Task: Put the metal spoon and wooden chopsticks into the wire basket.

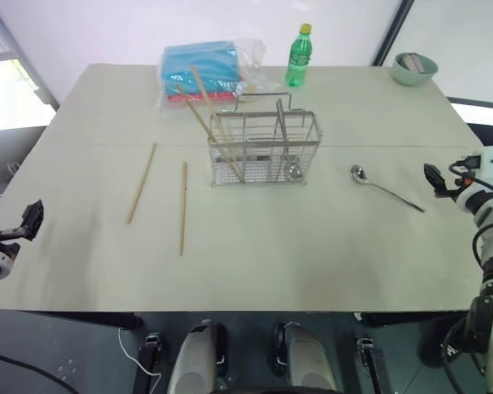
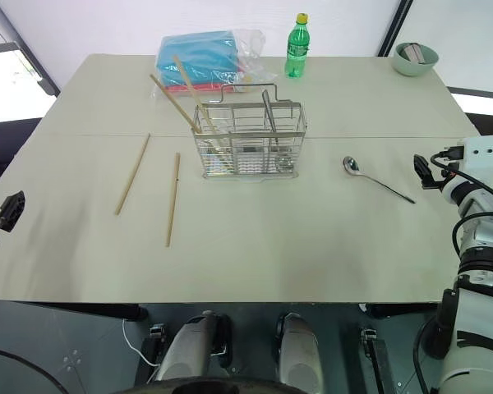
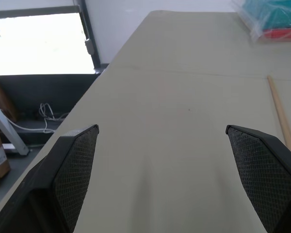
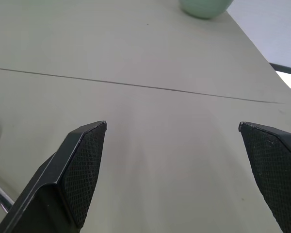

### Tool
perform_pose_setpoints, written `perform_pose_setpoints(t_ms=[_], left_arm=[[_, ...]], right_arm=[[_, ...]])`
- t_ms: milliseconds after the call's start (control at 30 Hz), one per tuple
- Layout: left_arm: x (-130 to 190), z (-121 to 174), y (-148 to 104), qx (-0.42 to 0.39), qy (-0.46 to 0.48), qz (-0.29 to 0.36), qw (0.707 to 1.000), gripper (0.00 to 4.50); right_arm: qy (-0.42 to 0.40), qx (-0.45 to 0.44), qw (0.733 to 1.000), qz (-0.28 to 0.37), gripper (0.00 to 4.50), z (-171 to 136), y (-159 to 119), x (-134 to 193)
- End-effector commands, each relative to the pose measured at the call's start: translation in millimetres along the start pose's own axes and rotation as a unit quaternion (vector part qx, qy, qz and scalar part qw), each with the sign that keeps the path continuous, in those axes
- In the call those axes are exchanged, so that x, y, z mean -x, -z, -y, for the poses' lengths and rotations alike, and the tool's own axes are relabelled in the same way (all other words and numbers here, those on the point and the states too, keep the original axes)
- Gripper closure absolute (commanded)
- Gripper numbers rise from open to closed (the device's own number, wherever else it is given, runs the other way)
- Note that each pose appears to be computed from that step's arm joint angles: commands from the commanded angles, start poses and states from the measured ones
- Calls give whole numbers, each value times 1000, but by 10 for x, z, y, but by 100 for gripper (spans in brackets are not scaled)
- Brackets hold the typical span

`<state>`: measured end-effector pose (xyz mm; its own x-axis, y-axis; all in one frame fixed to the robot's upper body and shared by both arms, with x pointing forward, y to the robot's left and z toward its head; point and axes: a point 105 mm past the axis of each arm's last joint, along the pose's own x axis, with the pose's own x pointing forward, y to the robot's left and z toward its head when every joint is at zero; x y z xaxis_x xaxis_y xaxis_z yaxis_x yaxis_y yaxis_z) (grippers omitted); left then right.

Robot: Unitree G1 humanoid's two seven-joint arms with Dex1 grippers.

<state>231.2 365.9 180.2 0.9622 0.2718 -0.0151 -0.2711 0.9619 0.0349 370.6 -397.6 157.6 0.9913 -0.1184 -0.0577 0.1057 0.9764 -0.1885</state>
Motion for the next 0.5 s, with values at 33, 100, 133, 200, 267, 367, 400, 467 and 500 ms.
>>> perform_pose_setpoints(t_ms=[33, 100, 133, 200, 267, 367, 400, 467, 500], left_arm=[[26, -62, -133, -1, -14, 27, 1000, 8], [23, -75, -146, 7, -16, 29, 999, 8], [22, -81, -154, 6, -16, 29, 999, 8], [16, -99, -161, -1, -18, 29, 999, 8], [10, -106, -170, -7, -19, 29, 999, 8], [-3, -105, -184, -8, -18, 30, 999, 8], [-6, -104, -188, -8, -18, 31, 999, 8], [-10, -94, -200, -8, -15, 33, 999, 8], [-11, -89, -207, -8, -15, 33, 999, 8]], right_arm=[[5, 1, 1000, 26, 0, 22, -155, -21], [5, 1, 1000, 27, 0, 22, -158, -24], [5, 0, 1000, 27, 0, 23, -159, -24], [6, -1, 1000, 28, 0, 25, -159, -25], [6, -1, 1000, 28, 0, 26, -158, -25], [7, -2, 1000, 28, 0, 25, -161, -28], [7, -2, 1000, 28, 0, 25, -161, -29], [7, -2, 1000, 28, 0, 27, -156, -26], [7, -2, 1000, 28, 0, 30, -153, -23]])
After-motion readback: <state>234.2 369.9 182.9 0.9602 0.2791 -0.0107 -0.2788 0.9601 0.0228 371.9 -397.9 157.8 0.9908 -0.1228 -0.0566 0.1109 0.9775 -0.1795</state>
